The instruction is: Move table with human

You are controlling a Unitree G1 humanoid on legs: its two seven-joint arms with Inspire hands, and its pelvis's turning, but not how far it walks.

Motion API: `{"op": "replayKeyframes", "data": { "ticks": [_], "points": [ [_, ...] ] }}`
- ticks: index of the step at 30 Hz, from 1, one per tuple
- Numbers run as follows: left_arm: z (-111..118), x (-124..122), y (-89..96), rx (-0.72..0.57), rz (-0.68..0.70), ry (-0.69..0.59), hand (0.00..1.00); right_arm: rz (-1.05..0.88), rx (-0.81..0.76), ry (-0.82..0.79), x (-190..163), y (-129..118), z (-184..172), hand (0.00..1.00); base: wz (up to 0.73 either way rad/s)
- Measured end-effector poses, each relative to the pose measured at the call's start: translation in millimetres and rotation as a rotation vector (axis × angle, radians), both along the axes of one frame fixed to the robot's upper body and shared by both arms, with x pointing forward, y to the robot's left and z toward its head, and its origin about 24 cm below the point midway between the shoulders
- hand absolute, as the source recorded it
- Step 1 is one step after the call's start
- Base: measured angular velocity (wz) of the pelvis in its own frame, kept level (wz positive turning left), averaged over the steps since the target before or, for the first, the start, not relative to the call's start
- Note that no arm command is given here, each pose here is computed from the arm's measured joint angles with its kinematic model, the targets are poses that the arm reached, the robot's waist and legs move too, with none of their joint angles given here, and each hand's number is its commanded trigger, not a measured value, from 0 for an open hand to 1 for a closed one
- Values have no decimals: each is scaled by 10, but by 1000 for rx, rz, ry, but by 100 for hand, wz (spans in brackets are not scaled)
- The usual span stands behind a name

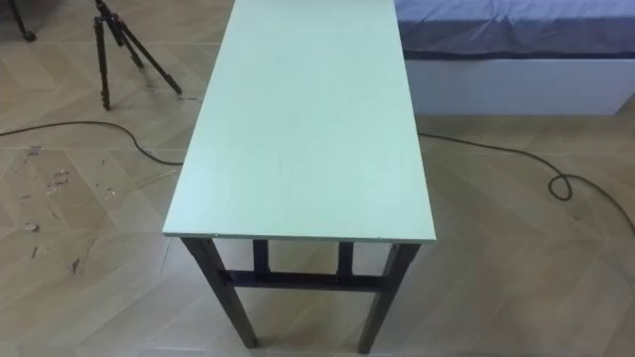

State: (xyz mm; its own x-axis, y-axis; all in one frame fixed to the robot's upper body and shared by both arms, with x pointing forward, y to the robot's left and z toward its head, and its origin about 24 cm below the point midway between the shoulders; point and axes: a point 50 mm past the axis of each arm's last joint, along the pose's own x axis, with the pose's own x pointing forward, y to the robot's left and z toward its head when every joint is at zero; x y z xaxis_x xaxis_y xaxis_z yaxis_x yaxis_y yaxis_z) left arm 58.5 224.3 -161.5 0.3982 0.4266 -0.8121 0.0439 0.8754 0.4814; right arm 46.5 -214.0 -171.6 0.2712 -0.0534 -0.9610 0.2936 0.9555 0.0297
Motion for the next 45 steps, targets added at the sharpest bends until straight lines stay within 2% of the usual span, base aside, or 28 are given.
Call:
{"op": "replayKeyframes", "data": {
  "ticks": [9,14,20,23,26,28,32,37,40,45],
  "points": [
    [-3,0,-2,-11,7,2,0,3,24,-14,28,7,4,0,0],
    [-20,-11,-28,-90,61,4,0,-12,46,-21,25,15,4,0,0],
    [-43,-12,-65,-317,256,-35,0,-82,119,-85,91,-1,31,0,4],
    [-36,29,-92,-446,346,-80,0,-135,183,-198,227,4,94,0,0],
    [-19,85,-123,-567,458,-151,0,-173,237,-302,388,9,166,0,0],
    [32,168,-164,-675,538,-243,0,-175,281,-382,476,48,241,0,0],
    [141,335,-287,-802,504,-337,0,-188,364,-492,586,144,366,0,-2],
    [355,558,-583,-1003,366,-439,0,-124,513,-614,696,421,579,0,-6],
    [490,692,-737,-1111,331,-499,0,-131,628,-695,805,587,717,0,0],
    [694,809,-866,-1252,306,-569,0,-147,762,-800,963,715,933,0,0]
  ]
}}
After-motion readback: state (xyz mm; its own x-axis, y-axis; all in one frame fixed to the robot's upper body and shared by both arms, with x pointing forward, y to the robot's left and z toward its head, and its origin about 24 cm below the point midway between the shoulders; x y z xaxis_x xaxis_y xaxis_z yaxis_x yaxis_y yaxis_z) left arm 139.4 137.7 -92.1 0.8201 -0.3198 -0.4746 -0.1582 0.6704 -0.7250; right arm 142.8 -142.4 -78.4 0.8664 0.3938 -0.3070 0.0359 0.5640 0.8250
